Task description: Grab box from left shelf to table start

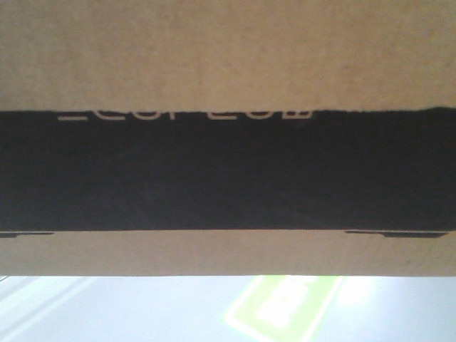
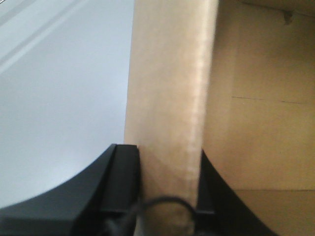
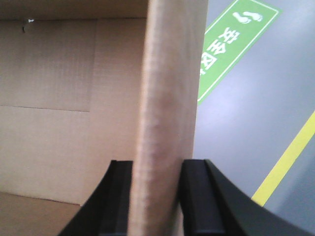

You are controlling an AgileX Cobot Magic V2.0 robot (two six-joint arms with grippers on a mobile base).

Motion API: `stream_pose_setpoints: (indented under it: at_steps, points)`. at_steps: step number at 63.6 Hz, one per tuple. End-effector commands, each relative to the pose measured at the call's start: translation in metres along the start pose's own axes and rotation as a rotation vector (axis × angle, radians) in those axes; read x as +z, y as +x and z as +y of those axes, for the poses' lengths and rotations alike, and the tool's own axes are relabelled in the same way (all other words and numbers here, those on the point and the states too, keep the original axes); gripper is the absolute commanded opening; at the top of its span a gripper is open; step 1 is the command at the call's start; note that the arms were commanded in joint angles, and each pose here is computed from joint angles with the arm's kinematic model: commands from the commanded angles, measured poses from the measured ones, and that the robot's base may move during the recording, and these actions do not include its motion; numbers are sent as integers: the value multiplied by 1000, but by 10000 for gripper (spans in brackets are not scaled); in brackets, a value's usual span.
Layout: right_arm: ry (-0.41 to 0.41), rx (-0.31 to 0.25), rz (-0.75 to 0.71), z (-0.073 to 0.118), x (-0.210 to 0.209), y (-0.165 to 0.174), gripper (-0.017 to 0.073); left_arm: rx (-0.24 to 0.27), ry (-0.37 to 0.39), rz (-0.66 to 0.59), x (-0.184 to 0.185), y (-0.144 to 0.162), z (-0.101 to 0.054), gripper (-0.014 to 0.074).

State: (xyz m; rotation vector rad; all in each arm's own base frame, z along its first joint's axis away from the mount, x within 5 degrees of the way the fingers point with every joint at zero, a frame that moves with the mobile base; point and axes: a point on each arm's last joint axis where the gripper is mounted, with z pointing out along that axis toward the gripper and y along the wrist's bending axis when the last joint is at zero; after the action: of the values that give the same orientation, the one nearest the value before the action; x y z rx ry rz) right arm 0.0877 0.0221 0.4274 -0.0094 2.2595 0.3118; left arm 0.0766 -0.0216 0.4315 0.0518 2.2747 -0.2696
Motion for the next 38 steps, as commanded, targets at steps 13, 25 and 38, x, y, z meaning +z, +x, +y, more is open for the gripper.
stream_pose_setpoints:
  at_steps: [13,25,38]
  points:
    - [25,-23,-127,-1,-7,-13,57,-39,86,-144,-13,-13,-8,-15]
    - [25,-24,-128,-1,-7,-13,57,-39,85,-142,-13,-13,-8,-15]
    - [25,-24,-128,-1,-7,-13,57,-39,85,-142,-13,-13,-8,-15]
